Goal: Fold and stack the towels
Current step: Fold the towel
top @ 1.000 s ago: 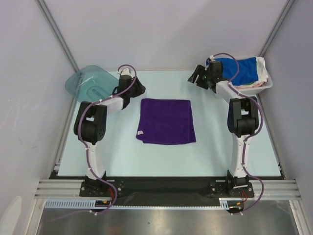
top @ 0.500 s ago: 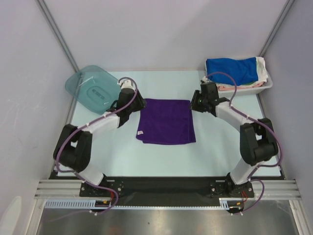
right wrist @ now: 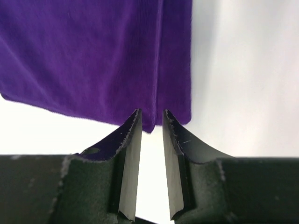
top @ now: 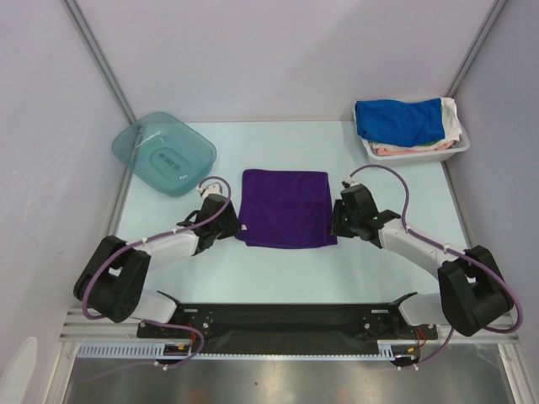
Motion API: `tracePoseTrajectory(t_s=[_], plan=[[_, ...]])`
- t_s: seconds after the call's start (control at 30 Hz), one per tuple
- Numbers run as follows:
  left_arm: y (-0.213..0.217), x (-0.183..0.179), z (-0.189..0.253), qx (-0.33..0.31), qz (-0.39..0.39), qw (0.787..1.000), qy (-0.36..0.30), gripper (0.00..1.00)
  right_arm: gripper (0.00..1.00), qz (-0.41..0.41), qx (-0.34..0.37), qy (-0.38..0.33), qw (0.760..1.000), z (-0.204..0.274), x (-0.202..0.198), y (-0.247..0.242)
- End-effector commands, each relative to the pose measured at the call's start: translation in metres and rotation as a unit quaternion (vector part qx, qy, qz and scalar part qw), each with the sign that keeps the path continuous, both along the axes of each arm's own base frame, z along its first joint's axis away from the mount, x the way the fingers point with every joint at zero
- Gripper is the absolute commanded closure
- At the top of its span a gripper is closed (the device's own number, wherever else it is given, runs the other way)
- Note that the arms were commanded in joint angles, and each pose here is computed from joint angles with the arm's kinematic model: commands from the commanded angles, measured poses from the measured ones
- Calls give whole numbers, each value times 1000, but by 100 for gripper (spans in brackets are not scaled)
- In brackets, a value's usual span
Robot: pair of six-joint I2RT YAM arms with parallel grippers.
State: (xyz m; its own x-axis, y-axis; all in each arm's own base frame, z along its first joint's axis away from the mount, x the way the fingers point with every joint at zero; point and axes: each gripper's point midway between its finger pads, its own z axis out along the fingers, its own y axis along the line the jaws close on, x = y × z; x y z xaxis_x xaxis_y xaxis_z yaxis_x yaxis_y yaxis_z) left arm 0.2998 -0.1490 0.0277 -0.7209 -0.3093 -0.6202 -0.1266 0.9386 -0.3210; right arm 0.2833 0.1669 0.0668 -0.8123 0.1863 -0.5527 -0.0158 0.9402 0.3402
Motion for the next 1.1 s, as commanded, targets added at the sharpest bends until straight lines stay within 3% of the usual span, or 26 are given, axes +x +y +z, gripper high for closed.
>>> tracePoseTrajectory(t_s=[0.0,1.07], plan=[[-8,0,7,-37,0,999,-17,51,71,-13,8,-18,1000,4,-2,6],[-12,-18,-10,-59,-20,998,-1,72,68,-13,-1,26,1000,-42,-32,22]])
